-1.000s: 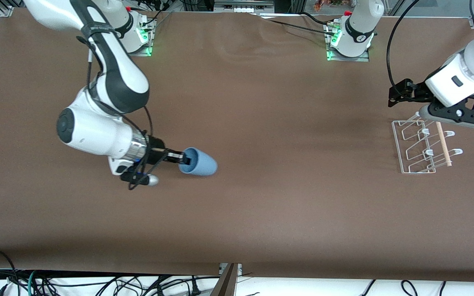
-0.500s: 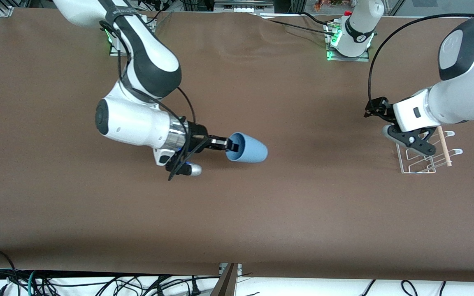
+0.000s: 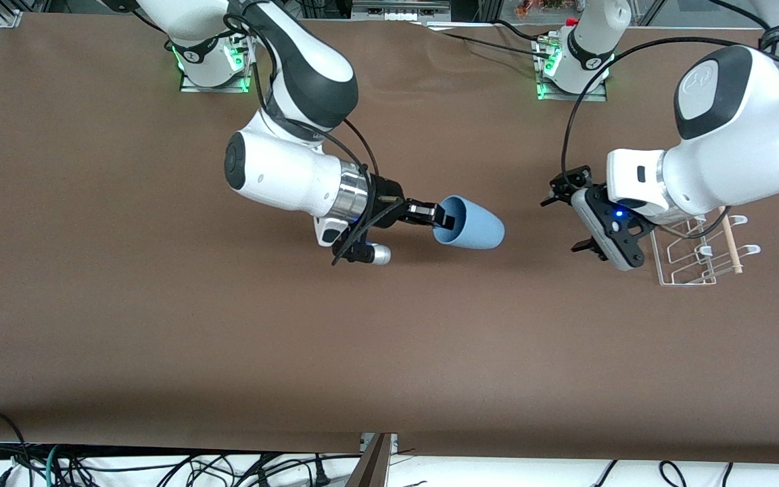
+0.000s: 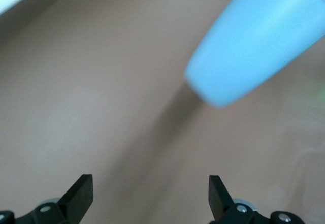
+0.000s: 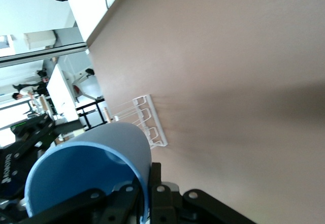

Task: Transfer cup to left arm and place on rack
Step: 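Grasp the cup rim with the left gripper from the right gripper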

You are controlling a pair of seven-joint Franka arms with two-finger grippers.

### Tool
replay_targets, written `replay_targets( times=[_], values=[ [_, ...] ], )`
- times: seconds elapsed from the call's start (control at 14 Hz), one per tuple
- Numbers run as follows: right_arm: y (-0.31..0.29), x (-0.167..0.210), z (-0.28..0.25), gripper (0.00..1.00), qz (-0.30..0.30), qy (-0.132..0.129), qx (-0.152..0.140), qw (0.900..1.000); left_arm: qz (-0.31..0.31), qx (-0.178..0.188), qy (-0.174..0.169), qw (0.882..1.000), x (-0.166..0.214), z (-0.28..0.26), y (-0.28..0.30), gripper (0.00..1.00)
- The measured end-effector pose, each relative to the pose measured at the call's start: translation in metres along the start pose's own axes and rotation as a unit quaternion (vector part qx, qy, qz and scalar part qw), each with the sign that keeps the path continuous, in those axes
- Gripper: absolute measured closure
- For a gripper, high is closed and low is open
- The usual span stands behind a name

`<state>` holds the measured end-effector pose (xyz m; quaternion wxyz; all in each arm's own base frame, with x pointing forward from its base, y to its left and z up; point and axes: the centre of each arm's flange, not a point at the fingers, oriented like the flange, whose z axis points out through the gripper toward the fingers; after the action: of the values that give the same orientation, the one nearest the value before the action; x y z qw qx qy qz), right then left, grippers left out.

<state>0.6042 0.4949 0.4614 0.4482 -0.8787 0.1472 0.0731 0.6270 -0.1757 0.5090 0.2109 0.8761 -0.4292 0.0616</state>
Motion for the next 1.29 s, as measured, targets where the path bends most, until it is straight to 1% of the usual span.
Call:
replay_targets(
  times=[0.14,0.29,0.36,0.5,0.64,0.86,1.0,1.29],
  values=[
    [-0.005,-0.004,-0.001,0.95,0.006,-0.005,0.011,1.000,0.054,-0.009,0.024,0.998,0.014,0.007,0.011,0.00],
    [-0.008,-0.004,-0.003,0.95,0.014,-0.008,0.022,1.000,0.109,-0.008,0.045,0.993,0.031,0.014,0.028,0.00],
    [-0.010,-0.004,-0.004,0.95,0.015,-0.008,0.025,1.000,0.130,-0.004,0.053,0.990,0.041,0.018,0.038,0.00],
    [-0.011,-0.004,-0.005,0.95,0.015,-0.009,0.027,0.999,0.160,0.000,0.059,0.985,0.058,0.028,0.061,0.00],
    [-0.011,-0.005,-0.004,0.95,0.016,-0.011,0.027,0.999,0.175,0.008,0.068,0.982,0.067,0.034,0.072,0.00],
    [-0.012,-0.005,-0.004,0.95,0.022,-0.009,0.029,0.999,0.197,0.018,0.074,0.977,0.071,0.039,0.068,0.02],
    [-0.011,-0.003,-0.005,0.95,0.025,-0.007,0.030,0.999,0.211,0.019,0.073,0.975,0.070,0.040,0.067,0.18],
    [-0.011,-0.003,-0.005,0.95,0.025,-0.007,0.030,0.999,0.214,0.019,0.073,0.974,0.070,0.040,0.066,0.18]
  ],
)
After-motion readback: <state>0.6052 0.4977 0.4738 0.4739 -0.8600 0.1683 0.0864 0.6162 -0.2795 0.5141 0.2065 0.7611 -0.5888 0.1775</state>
